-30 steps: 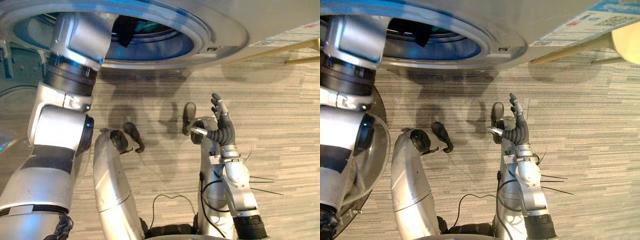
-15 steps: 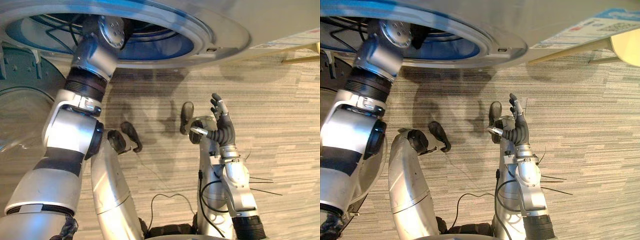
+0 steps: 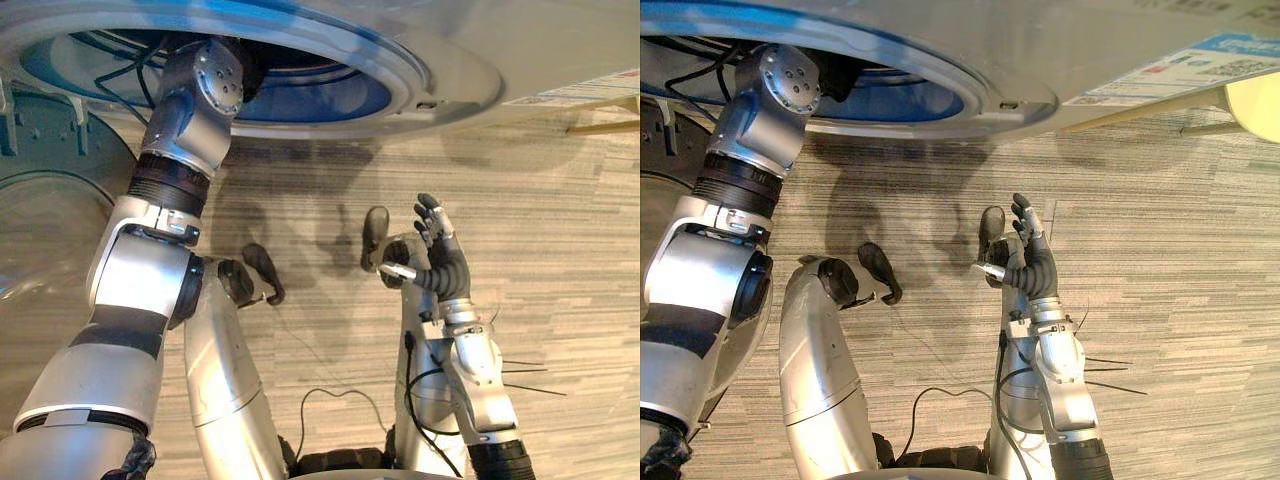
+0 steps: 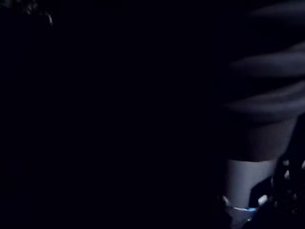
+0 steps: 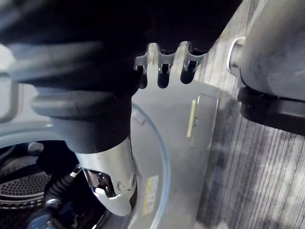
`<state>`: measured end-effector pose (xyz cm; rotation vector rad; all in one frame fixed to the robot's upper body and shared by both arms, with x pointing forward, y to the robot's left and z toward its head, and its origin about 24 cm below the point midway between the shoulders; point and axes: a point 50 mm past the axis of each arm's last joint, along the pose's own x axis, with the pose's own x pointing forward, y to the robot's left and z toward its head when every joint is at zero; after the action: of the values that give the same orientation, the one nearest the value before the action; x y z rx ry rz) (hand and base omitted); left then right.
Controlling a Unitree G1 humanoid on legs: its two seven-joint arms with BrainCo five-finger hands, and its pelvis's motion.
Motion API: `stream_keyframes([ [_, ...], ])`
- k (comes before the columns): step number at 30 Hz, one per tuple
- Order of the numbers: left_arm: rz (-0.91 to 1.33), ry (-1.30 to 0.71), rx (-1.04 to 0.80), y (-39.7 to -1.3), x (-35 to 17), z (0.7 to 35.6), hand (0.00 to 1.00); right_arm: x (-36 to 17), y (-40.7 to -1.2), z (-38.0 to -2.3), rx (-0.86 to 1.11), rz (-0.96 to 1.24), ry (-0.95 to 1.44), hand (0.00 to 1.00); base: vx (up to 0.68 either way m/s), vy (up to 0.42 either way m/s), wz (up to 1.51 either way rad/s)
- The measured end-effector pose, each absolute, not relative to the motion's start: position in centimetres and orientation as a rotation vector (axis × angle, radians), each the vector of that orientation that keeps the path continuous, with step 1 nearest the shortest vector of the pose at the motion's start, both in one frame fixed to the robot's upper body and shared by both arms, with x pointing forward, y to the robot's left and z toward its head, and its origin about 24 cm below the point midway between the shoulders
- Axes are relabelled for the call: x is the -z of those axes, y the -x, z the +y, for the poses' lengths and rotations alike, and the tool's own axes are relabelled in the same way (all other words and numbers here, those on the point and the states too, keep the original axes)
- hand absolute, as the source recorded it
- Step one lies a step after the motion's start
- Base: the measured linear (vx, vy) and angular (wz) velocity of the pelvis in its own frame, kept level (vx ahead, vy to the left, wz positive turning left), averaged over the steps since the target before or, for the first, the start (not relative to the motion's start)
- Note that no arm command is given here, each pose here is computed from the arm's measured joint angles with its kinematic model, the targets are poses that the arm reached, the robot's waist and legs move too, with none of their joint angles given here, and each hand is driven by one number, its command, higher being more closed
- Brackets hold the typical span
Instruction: Pick up the laundry basket with both hands and put the clothes into the washing machine.
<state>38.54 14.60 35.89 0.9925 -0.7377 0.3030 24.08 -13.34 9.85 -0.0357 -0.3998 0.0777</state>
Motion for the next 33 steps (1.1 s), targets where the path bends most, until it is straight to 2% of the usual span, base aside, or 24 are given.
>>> stream_keyframes([
  [6,-0.804,-0.7,-0.374,-36.5,-32.2,15.6,0.0,-6.9,-24.5,-13.1,-0.007,-0.266,0.076,0.0,-0.02,-0.07,0.17],
  [9,-0.75,-0.62,-0.412,-36.0,-29.4,16.7,0.0,-5.6,-24.3,-13.1,-0.006,-0.197,0.088,0.0,-0.05,-0.103,0.17],
  [12,-0.634,-0.551,-0.402,-35.7,-24.5,16.9,0.0,-4.9,-24.0,-13.3,-0.001,-0.149,0.098,0.0,-0.01,-0.092,0.15],
  [17,-0.308,-0.31,-0.268,-32.9,-12.4,15.2,0.0,-3.2,-23.5,-13.7,0.014,-0.069,0.105,0.0,0.06,-0.067,0.11],
  [19,-0.122,-0.176,-0.174,-30.1,-6.4,13.9,0.0,-0.8,-23.1,-14.2,0.026,0.047,0.113,0.0,0.17,-0.06,0.15],
  [23,0.174,-0.047,-0.095,-25.7,1.4,13.3,0.0,3.3,-21.3,-14.9,0.044,0.238,0.088,0.0,0.19,-0.026,0.19],
  [26,0.39,-0.032,-0.141,-21.7,6.2,14.8,0.0,5.3,-20.0,-15.4,0.053,0.336,0.081,0.0,0.19,-0.001,0.12],
  [28,0.525,-0.047,-0.173,-19.3,8.9,16.3,0.0,6.9,-18.9,-16.6,0.075,0.406,-0.095,0.0,0.15,0.026,0.07],
  [33,0.716,-0.092,-0.157,-16.1,12.1,17.7,0.0,12.1,-15.8,-19.3,0.189,0.711,0.01,0.0,0.12,0.048,-0.06],
])
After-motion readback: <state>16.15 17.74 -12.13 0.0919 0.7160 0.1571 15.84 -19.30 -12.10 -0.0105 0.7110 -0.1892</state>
